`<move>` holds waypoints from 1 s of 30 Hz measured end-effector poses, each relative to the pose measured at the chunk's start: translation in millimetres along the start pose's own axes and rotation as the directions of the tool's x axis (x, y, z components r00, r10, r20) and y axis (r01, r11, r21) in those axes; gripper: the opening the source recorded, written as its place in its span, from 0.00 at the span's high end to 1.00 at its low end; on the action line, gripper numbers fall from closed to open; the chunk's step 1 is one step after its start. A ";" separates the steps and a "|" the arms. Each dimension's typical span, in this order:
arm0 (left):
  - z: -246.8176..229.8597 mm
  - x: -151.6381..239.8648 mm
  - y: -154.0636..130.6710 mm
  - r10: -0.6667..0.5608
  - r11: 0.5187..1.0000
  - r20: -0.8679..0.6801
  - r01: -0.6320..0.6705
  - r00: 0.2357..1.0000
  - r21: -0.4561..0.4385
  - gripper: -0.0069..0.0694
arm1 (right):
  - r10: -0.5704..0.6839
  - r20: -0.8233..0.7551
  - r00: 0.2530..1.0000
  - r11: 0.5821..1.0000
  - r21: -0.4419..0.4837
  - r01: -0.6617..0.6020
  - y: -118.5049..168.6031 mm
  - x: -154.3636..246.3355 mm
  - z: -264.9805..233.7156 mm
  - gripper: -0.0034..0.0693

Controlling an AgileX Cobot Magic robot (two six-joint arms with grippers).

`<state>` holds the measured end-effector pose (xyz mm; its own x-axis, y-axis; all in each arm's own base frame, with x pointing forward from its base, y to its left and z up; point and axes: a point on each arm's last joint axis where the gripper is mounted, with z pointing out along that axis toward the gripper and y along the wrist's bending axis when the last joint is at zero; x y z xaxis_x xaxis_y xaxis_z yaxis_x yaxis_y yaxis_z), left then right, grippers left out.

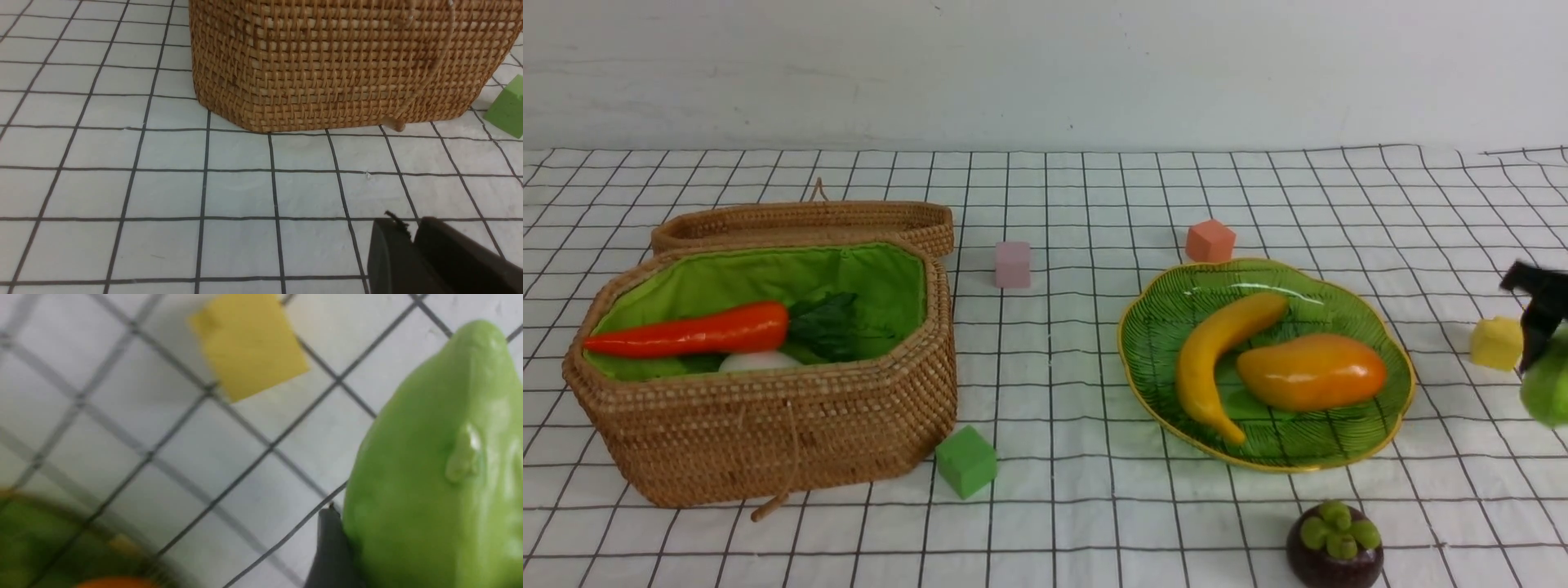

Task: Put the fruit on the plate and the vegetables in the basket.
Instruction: Take a chayote with your right arm and place it on the basket on the left.

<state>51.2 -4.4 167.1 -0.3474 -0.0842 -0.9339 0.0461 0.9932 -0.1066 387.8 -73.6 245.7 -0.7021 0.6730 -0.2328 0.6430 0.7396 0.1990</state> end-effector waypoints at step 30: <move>0.0 0.0 0.0 0.000 1.000 0.000 0.000 1.000 0.000 0.78 | -0.383 0.766 0.516 -0.028 -0.569 0.822 332.7 293.7 -66.3 0.05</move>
<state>51.2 -4.4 167.1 -0.3474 -0.0842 -0.9339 0.0461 0.9932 -0.1066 375.2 370.8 306.6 -0.3741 0.0569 -0.9256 -0.7696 0.5379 0.3441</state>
